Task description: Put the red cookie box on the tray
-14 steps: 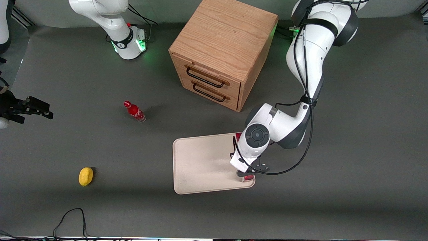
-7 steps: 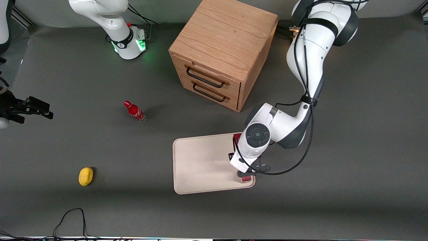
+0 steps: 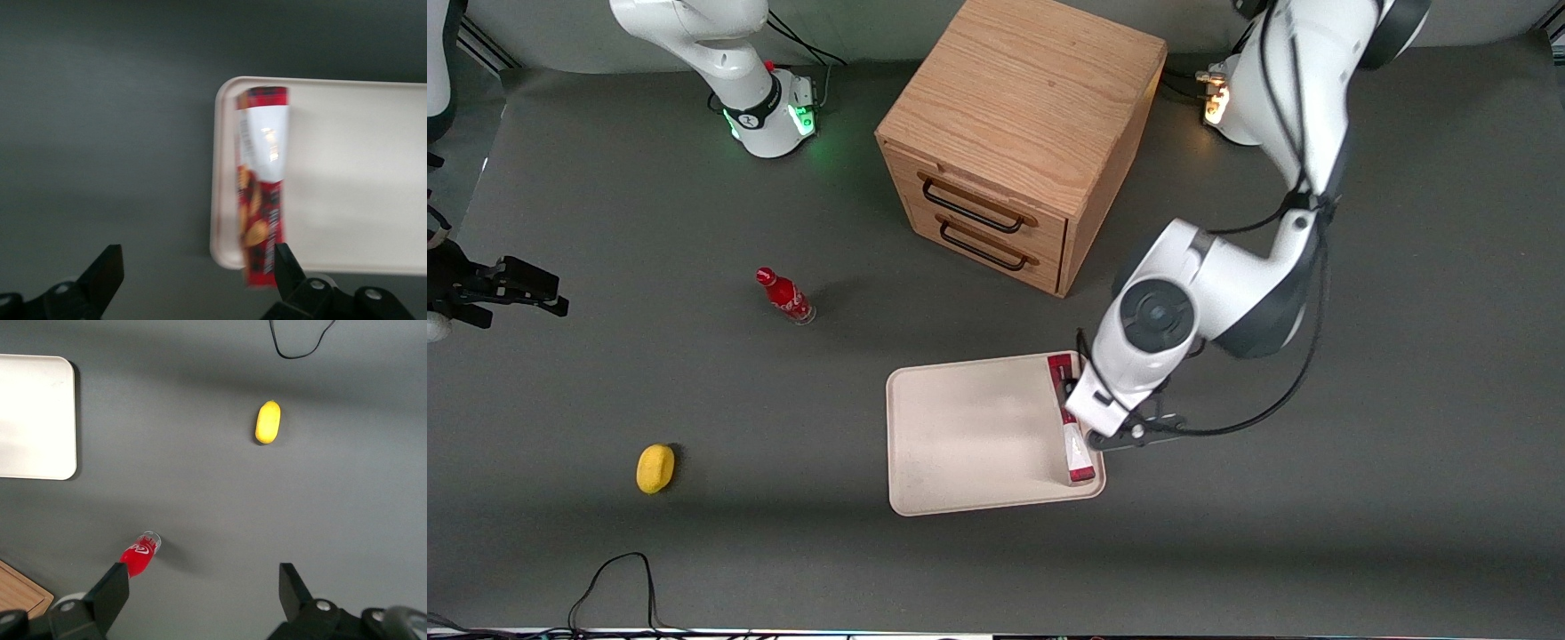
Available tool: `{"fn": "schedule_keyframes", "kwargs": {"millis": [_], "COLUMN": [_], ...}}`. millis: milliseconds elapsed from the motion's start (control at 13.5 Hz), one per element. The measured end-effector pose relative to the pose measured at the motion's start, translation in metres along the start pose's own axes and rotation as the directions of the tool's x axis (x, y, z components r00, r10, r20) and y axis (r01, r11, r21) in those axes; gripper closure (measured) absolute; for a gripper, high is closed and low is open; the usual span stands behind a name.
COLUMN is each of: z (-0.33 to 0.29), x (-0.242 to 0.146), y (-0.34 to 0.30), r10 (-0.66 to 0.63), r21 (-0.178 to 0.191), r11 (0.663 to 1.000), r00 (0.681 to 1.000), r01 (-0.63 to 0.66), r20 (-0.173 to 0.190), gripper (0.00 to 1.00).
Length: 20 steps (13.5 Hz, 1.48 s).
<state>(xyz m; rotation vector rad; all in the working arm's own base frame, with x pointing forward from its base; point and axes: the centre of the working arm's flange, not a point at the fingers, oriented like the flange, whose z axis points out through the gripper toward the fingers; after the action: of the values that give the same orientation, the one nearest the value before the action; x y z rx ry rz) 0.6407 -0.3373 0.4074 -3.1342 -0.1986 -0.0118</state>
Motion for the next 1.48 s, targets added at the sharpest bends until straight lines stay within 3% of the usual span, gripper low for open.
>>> {"fn": "schedule_keyframes", "kwargs": {"millis": [296, 444, 667, 963, 1185, 1481], "z": [-0.069, -0.094, -0.128, -0.153, -0.155, -0.153], "x": [-0.035, -0.043, -0.041, -0.044, -0.068, -0.081], "y": [-0.137, -0.212, -0.297, -0.344, -0.352, -0.354], "r10": [0.074, 0.103, 0.159, 0.148, 0.141, 0.137], "r21": [0.049, 0.074, 0.069, 0.059, 0.055, 0.055], "r11": [0.996, 0.991, 0.983, 0.986, 0.988, 0.989], "r00": [0.997, 0.993, 0.977, 0.982, 0.988, 0.988], "r01": [-0.075, -0.107, -0.170, -0.155, -0.145, -0.141], "r20": [0.006, 0.064, 0.139, 0.117, 0.070, 0.069], "gripper": [0.00, 0.00, 0.00, 0.00, 0.00, 0.00]}}
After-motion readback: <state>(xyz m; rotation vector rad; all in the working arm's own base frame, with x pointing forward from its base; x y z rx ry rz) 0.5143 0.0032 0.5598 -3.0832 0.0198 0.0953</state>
